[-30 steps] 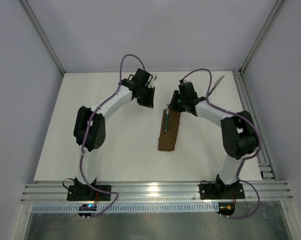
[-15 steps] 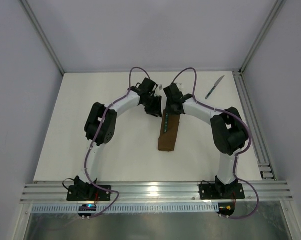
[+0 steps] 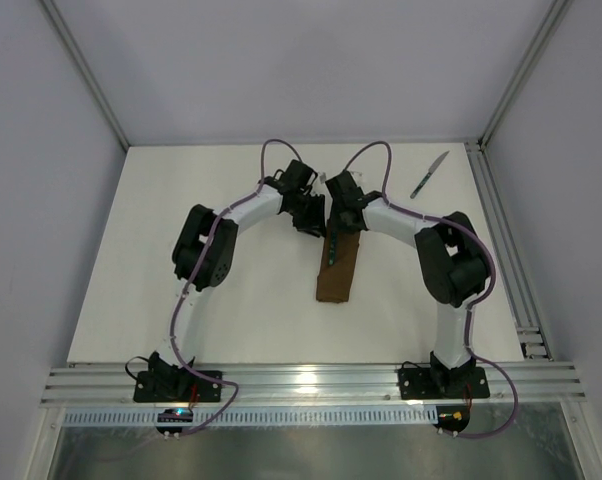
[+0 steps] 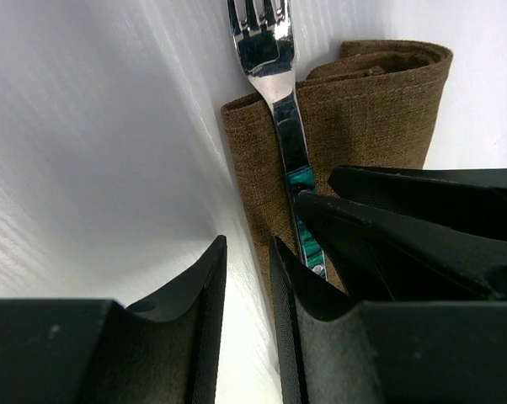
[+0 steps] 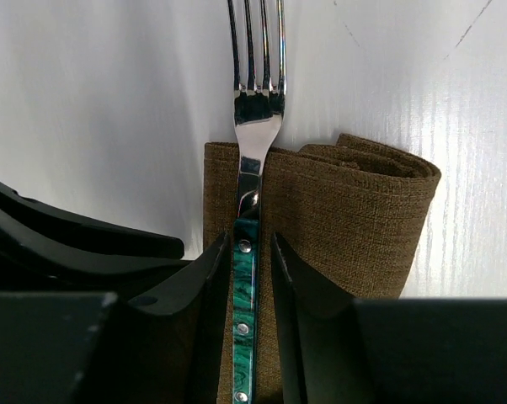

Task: Fold the napkin into a case and place the utensils inside
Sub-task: Insert the fork into the folded napkin.

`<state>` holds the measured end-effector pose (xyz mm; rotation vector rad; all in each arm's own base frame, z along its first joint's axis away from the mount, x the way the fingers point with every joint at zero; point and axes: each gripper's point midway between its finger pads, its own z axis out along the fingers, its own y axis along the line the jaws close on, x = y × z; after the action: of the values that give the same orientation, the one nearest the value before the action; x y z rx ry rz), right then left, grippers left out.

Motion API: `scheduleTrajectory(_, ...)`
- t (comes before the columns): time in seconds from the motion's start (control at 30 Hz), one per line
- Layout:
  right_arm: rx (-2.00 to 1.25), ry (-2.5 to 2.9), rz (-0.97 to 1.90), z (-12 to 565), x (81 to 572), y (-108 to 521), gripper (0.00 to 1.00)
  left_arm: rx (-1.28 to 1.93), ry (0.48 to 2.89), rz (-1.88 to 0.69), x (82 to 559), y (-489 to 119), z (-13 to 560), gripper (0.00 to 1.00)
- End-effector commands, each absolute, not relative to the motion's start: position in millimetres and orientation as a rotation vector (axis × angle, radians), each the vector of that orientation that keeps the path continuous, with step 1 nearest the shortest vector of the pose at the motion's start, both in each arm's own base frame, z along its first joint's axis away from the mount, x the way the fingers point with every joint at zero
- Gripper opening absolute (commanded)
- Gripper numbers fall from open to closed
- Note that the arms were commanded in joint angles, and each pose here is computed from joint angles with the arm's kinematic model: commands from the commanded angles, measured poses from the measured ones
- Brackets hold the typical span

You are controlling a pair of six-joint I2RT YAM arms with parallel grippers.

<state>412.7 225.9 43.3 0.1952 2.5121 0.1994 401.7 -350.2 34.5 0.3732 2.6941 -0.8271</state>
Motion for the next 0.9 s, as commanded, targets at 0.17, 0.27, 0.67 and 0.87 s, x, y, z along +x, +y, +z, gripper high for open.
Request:
scheduleTrajectory(0.17, 0.211, 2.497, 0.227, 41, 420, 234, 0.29, 0.368, 2.73, -0.804, 398, -355, 18, 0.27)
scheduleTrajectory(0.27, 0.211, 2.503, 0.22, 38, 420, 234, 0.27, 0.368, 2.743, -0.807, 397, -357, 15, 0.21)
scheduleTrajectory(0.67, 0.222, 2.499, 0.198, 39, 418, 231, 0.04, 0.352, 2.734, -0.833, 396, -360, 21, 0.0)
scheduleTrajectory(0.87, 0.255, 2.442, 0.215, 58, 411, 234, 0.04, 0.32, 2.711, -0.864, 396, -363, 25, 0.0)
